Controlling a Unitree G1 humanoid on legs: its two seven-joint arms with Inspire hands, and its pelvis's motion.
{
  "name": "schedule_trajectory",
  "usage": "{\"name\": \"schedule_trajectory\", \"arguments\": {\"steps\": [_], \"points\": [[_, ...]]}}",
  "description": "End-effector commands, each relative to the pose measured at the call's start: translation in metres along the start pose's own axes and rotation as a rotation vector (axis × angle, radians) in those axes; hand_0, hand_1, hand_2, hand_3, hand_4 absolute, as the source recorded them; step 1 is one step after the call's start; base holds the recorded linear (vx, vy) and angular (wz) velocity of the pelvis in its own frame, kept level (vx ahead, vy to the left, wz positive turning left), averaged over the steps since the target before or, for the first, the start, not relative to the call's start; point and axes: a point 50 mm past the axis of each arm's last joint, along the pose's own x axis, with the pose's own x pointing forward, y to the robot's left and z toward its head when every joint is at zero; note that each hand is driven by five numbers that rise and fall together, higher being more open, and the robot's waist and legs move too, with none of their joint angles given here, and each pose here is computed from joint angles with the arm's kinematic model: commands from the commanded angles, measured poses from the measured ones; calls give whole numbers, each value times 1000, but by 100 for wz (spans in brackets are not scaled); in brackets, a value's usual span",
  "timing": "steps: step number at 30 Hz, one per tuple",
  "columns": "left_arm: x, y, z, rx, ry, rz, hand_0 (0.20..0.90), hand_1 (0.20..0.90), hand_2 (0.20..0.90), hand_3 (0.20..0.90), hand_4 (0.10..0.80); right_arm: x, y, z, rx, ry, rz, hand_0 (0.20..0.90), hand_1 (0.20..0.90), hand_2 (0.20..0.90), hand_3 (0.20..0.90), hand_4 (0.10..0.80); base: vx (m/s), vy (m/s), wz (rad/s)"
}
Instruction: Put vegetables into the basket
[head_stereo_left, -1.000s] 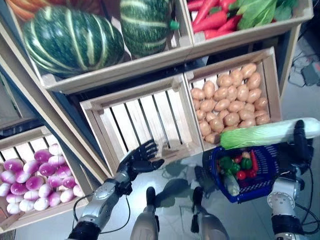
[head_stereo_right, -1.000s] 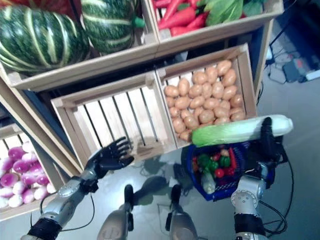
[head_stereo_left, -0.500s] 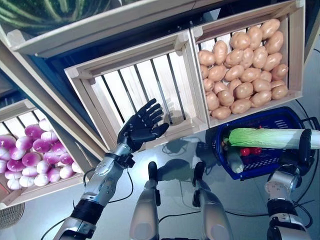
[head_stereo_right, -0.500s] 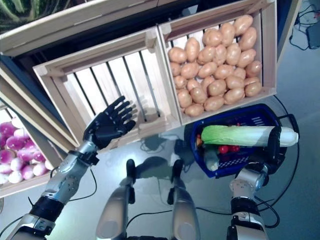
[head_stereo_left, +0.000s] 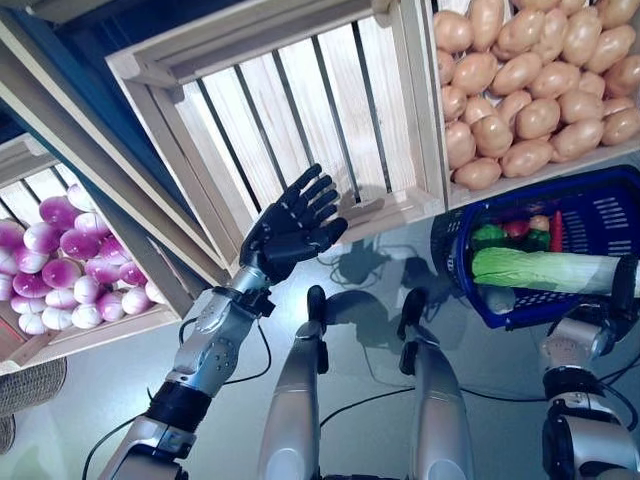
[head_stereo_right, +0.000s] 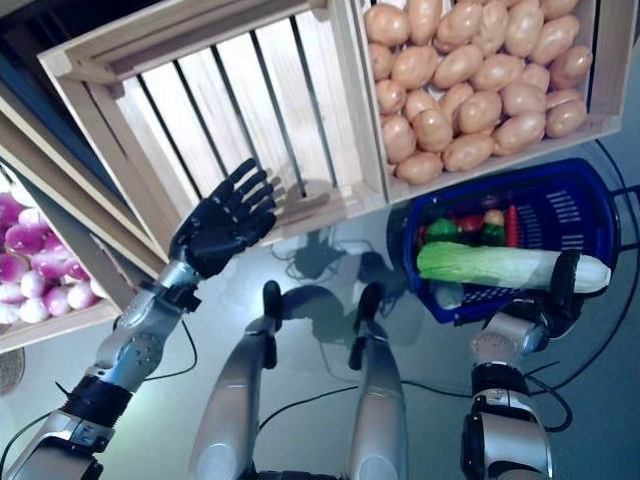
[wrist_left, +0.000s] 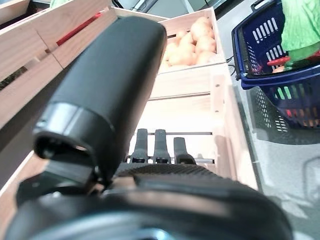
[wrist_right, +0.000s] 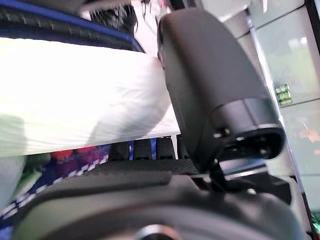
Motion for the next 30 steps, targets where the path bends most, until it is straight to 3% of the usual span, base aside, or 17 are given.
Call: {"name": "schedule_trajectory", "arguments": {"steps": [1, 17, 28, 29, 30], "points": [[14, -37, 48, 44, -231, -207, 900, 900, 900, 900, 800, 13, 40, 84, 56, -361, 67, 300, 300, 300, 300, 400, -56, -64, -4], [17, -54, 58, 59, -266, -266, 900, 900, 900, 900, 800, 6, 84, 92, 59, -380, 122, 300, 300, 300, 300, 400, 12, -59, -1], [17, -49, 60, 80, -280, -256, 900, 900, 900, 900, 800, 3, 99, 77, 32, -299, 156, 300, 300, 300, 300, 400, 10, 6, 1], [17, -48, 60, 80, -280, -255, 900, 900, 900, 900, 800, 3, 100, 77, 29, -293, 151, 493, 493, 493, 493, 529, 0, 0, 0], [17, -48, 60, 83, -280, -254, 900, 900, 900, 900, 800, 3, 100, 77, 30, -292, 140, 827, 827, 827, 827, 751, 0, 0, 0]]}}
